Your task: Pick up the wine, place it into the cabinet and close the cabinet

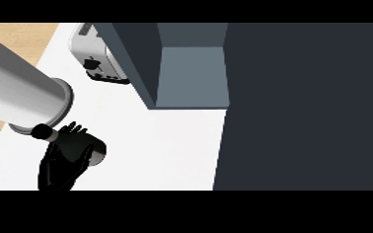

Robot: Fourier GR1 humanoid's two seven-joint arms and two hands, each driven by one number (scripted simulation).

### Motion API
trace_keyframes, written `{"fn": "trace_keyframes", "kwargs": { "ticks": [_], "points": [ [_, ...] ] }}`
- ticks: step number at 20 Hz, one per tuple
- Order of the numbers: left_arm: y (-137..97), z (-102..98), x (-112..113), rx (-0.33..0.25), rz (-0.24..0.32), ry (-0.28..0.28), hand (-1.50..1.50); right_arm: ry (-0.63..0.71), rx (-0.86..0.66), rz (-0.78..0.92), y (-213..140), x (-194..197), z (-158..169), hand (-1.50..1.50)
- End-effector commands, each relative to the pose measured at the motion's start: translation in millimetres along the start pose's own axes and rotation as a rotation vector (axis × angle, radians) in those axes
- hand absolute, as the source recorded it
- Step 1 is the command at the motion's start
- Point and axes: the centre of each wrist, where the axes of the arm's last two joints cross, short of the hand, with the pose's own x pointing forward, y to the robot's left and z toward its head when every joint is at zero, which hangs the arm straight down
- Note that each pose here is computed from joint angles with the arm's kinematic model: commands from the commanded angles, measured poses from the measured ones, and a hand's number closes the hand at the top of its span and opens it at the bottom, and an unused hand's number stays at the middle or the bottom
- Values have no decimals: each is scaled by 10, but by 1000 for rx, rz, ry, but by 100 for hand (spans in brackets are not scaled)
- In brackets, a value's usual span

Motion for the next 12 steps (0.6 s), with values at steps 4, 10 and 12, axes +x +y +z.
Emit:
{"fn": "trace_keyframes", "kwargs": {
  "ticks": [4, 10, 12],
  "points": [
    [-216, 88, -111, -108, -46, 19, 150, -29, 19, -41, -77, 129, 163, -150],
    [-97, -134, 39, -163, -234, -103, 150, -55, 22, -31, -14, 114, 114, -150],
    [-163, -209, 110, -231, -241, -43, 150, -45, 9, -44, 7, 131, 231, -150]
  ]
}}
